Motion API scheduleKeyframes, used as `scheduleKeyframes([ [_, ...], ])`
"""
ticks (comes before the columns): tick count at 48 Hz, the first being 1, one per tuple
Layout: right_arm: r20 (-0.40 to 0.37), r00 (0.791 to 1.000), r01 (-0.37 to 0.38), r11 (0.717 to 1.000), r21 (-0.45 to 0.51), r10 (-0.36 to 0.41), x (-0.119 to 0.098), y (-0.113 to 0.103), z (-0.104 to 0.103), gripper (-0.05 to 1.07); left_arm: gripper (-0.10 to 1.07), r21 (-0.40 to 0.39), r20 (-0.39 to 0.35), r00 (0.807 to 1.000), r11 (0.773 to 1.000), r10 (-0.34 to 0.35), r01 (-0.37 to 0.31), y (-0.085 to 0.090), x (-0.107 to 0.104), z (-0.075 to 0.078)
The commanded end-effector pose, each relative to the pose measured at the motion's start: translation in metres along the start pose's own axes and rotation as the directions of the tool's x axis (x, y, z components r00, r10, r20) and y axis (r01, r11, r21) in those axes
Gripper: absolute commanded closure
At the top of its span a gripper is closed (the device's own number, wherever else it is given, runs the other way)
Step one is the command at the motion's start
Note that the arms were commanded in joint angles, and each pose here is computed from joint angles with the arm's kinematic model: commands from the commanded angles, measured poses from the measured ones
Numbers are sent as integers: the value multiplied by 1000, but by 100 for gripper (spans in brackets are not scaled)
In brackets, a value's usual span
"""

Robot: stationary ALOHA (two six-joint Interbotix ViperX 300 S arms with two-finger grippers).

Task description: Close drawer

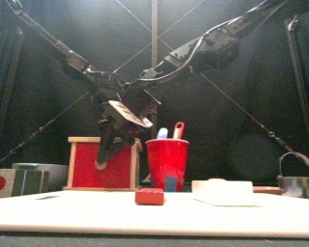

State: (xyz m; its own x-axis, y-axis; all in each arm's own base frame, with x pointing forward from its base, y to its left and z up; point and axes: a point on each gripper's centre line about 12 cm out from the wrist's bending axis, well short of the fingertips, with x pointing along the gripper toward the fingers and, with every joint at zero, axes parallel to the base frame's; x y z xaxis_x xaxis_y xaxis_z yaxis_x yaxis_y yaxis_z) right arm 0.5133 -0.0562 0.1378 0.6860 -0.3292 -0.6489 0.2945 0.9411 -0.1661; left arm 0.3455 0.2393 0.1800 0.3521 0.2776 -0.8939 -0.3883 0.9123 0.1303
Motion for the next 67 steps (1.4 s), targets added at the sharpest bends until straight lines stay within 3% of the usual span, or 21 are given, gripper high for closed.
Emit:
scheduleKeyframes([
  [1,40,999,8,1000,21,-9,-12,-9,17,67,43,-4,33,999,1000,6,-6,1,-9,7],
  [6,59,998,-4,999,33,2,-21,-5,24,67,43,-6,52,999,1000,13,-13,4,-13,11],
  [15,110,991,-81,996,26,78,-54,31,39,67,43,-16,132,991,999,32,-30,9,-28,23],
  [20,129,985,-118,993,5,116,-75,48,41,67,43,-19,191,981,999,45,-42,11,-43,30],
  [31,140,978,-154,988,-14,154,-112,52,32,67,43,-51,331,942,998,50,-35,6,-76,34],
  [38,161,973,-165,986,-10,164,-140,42,27,67,43,-31,440,898,1000,18,-5,-20,-89,28],
  [49,187,969,-161,987,-22,162,-179,20,11,67,43,-9,564,825,998,-48,64,-63,-97,-5],
  [55,217,960,-170,984,-42,175,-201,9,1,67,43,26,648,757,996,-83,86,-86,-108,-25],
  [56,221,959,-174,984,-43,179,-204,8,-1,67,43,36,670,737,995,-90,88,-90,-112,-29],
  [62,246,944,-217,975,-44,221,-221,-1,-16,67,43,91,735,663,989,-145,115,-113,-126,-50],
  [64,253,940,-225,974,-35,227,-225,-7,-20,67,43,106,748,643,986,-163,127,-120,-130,-56],
  [67,262,936,-239,971,-15,235,-228,-16,-29,67,43,131,749,633,981,-195,146,-130,-130,-65],
])
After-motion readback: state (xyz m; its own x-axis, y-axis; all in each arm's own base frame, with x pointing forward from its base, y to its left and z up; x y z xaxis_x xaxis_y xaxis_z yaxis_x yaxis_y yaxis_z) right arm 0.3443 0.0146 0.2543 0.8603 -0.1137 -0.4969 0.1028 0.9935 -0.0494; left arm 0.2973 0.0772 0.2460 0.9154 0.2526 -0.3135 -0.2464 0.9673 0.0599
